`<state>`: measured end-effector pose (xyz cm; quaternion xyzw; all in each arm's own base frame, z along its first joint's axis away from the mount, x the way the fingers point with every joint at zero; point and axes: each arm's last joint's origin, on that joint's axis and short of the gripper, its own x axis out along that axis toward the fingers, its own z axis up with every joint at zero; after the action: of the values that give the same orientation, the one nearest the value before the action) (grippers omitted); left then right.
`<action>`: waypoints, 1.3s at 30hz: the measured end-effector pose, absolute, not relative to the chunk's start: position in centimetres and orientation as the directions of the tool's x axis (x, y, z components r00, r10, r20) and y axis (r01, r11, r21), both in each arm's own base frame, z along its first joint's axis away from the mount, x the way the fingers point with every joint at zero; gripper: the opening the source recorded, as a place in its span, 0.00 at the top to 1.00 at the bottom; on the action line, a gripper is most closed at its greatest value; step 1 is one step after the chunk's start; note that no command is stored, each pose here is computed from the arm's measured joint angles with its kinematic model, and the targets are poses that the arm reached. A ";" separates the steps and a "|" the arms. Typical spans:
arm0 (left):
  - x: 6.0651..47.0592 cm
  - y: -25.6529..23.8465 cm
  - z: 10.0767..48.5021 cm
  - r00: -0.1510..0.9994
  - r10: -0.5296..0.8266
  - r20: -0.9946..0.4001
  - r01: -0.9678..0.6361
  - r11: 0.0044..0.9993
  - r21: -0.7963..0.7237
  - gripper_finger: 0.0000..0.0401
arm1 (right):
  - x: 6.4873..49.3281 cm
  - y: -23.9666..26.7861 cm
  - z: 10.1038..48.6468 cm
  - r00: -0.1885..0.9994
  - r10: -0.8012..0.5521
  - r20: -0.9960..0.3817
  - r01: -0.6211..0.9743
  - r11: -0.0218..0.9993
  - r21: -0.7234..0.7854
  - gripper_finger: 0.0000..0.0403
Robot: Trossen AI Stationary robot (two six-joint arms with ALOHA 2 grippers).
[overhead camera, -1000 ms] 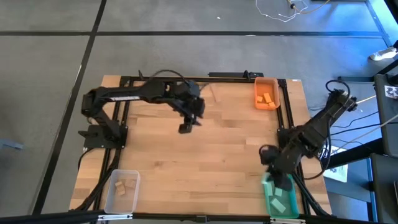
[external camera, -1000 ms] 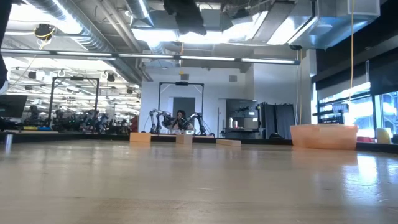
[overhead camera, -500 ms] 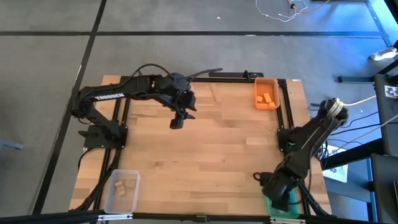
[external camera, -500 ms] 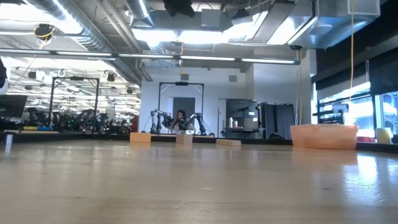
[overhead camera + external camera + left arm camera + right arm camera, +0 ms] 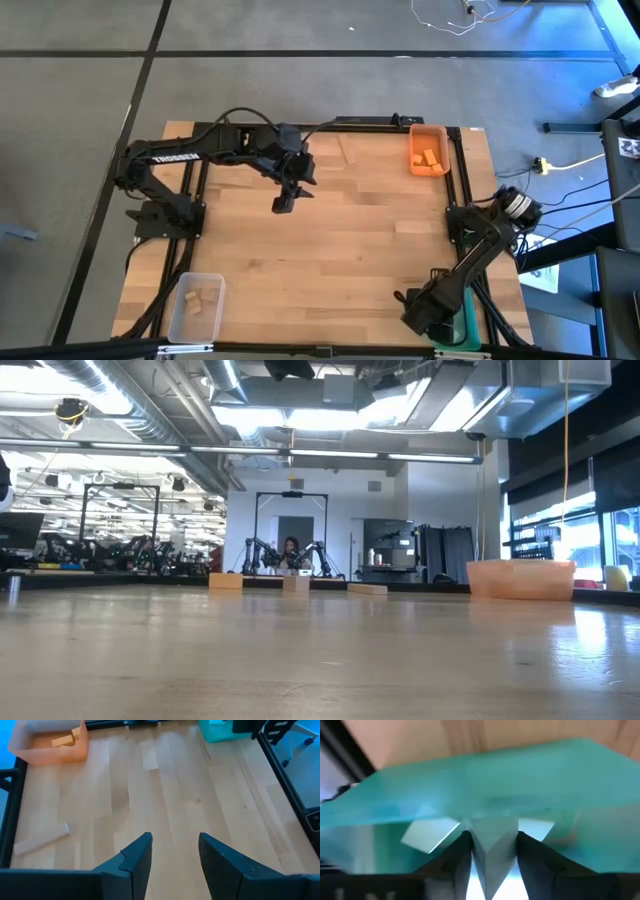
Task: Sort & place blocks by color
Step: Put the blue block into the green bin, then put the orange block into the orange bin
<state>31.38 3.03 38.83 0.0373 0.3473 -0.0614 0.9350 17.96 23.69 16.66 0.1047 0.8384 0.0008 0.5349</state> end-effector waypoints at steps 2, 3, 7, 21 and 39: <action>31.4 2.8 38.8 0.750 -0.093 -0.654 0.146 0.989 0.026 0.62 | 18.0 23.7 16.3 -0.418 0.168 -0.893 0.166 0.980 0.107 0.57; 31.4 2.8 38.8 0.750 -0.095 -0.654 0.148 0.989 0.025 0.62 | 18.0 23.8 16.1 -0.424 0.164 -0.890 0.167 0.981 0.102 0.53; 31.4 2.7 38.8 0.746 -0.097 -0.659 0.150 0.988 0.024 0.62 | 18.0 23.8 16.0 -0.443 0.173 -0.880 0.174 0.979 0.106 0.46; 29.6 4.8 37.4 0.565 0.157 -0.810 -0.213 0.976 0.040 0.62 | 17.4 21.3 25.4 -0.387 0.159 -0.908 0.398 0.917 -0.009 0.44; 25.5 16.8 36.3 0.383 0.377 -0.843 -0.634 0.771 0.056 0.62 | 21.7 9.2 38.9 0.481 -0.403 -0.778 0.800 0.565 0.202 0.43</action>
<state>25.49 16.84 36.29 -0.1395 0.4620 0.3082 0.8198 21.69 9.23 38.85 0.2836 0.3498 -0.3704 0.8124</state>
